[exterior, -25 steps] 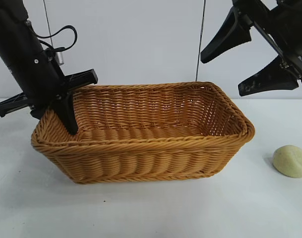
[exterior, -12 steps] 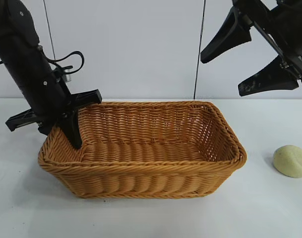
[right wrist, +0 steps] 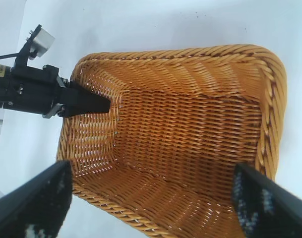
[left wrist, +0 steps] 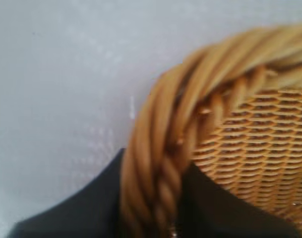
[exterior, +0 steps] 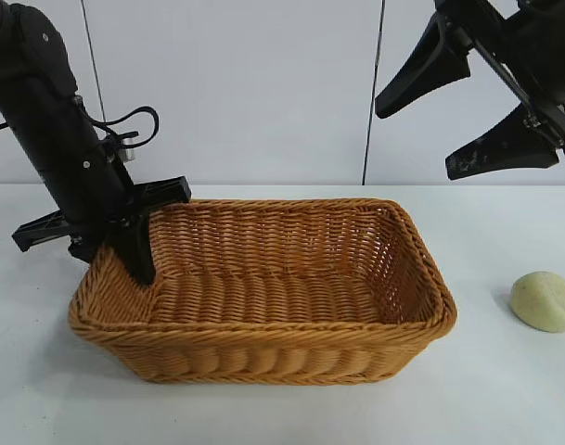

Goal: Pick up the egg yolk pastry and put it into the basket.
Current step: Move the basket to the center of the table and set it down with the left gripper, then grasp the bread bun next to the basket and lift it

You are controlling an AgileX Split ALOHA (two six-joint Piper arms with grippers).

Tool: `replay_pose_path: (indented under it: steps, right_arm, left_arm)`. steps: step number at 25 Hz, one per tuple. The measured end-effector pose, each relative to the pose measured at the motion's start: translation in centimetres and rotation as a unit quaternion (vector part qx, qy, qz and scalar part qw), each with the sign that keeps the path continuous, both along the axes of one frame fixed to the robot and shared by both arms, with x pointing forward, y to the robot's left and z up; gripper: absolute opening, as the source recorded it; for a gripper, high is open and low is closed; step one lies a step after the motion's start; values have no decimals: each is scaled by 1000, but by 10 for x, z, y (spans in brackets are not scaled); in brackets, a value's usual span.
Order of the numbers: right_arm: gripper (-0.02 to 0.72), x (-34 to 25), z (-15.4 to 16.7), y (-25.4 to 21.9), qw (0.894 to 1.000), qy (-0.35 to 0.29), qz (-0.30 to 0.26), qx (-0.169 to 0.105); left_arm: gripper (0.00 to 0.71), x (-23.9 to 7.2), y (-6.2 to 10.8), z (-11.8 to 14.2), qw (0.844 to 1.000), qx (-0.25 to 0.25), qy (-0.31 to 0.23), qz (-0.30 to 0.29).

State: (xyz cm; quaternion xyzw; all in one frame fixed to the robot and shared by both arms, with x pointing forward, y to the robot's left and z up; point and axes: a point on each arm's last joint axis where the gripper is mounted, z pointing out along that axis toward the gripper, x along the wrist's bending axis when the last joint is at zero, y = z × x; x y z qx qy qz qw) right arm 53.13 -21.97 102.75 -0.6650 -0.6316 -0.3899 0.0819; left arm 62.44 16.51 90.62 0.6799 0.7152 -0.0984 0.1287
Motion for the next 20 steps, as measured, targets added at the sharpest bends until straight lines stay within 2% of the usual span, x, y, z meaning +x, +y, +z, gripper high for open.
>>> replay_pose_path:
  steps: [3, 7, 10, 14, 18, 20]
  right_arm:
    - [626, 0, 0, 0, 1000, 0, 0, 0]
    - [626, 0, 0, 0, 1000, 0, 0, 0]
    - [626, 0, 0, 0, 1000, 0, 0, 0]
    - [626, 0, 0, 0, 1000, 0, 0, 0]
    - [626, 0, 0, 0, 1000, 0, 0, 0]
    - [626, 0, 0, 0, 1000, 0, 0, 0]
  left_arm:
    - [638, 1, -1, 19, 1000, -7, -5, -8]
    - [643, 7, -3, 65, 999, -13, -45, -27]
    - [643, 12, -1, 102, 996, 0, -82, -47]
    - [643, 18, 7, 125, 992, 29, -108, -57]
    - [643, 24, 33, 128, 992, 64, -103, -43]
    - [643, 27, 54, 127, 992, 81, -94, -27]
